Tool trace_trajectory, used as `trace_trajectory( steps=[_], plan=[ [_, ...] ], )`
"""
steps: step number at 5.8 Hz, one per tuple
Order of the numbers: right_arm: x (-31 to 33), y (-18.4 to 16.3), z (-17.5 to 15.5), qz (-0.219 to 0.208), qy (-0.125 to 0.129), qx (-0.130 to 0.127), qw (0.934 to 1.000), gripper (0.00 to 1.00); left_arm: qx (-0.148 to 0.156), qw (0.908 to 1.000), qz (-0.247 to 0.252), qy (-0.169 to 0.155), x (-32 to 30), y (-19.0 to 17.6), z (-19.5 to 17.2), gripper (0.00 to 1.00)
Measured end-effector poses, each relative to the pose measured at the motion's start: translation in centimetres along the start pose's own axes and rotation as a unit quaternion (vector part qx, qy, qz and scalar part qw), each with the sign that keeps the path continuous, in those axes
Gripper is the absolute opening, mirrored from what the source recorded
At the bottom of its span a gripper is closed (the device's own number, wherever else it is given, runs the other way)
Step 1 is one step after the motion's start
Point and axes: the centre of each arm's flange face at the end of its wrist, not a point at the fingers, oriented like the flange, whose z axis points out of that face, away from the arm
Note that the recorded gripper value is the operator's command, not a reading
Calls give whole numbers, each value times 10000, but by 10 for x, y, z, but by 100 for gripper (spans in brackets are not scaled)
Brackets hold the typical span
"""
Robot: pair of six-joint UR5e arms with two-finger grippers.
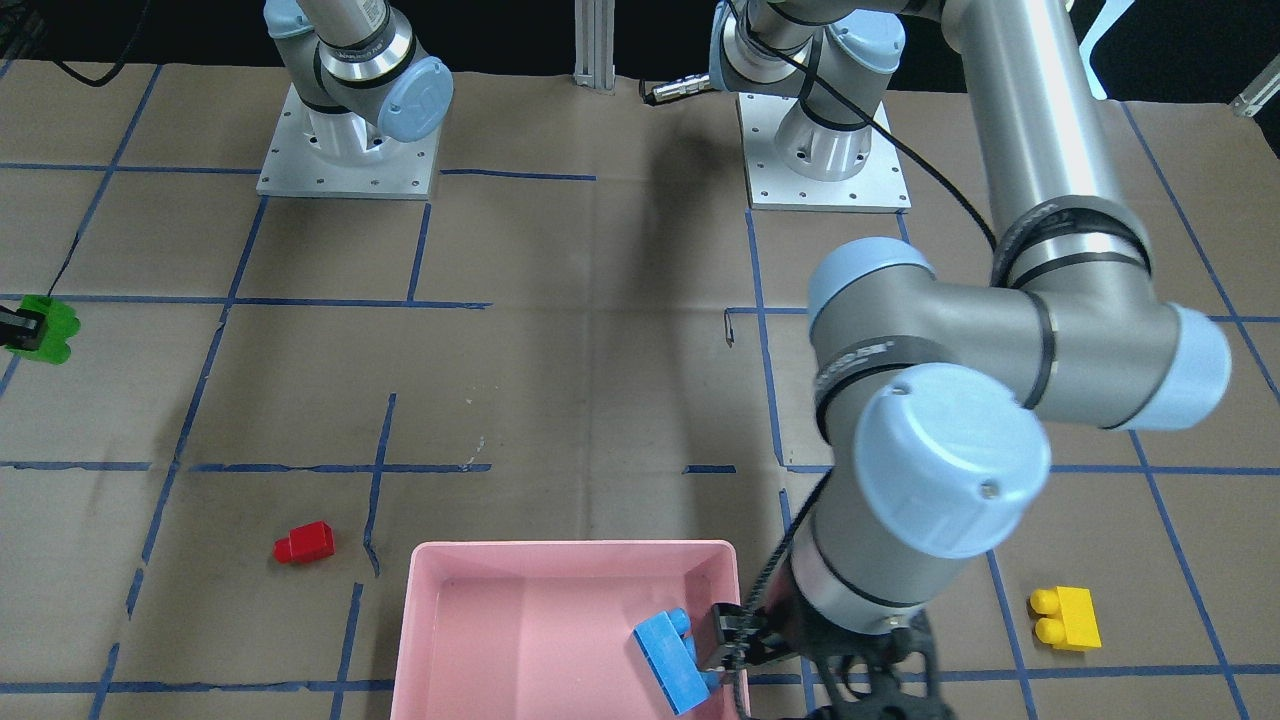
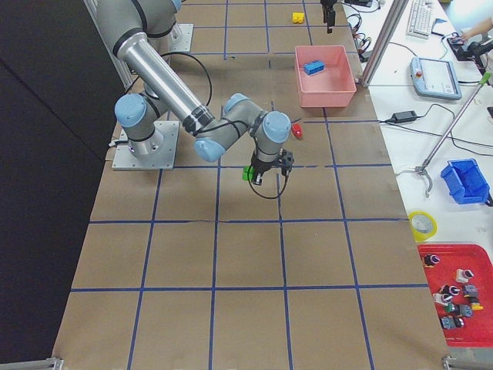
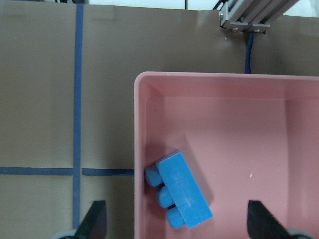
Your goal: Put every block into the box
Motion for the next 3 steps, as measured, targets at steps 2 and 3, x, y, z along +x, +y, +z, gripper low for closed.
trace_trajectory(
  steps=[2, 3],
  plan=[
    [-75, -25, -78, -99, 105, 269, 9995, 10, -172, 9999, -12, -9, -123, -13, -39, 99],
    [-139, -37, -105, -68, -39, 546, 9985, 10, -320, 9991, 275, -48, -209, -17, -42, 99]
  ],
)
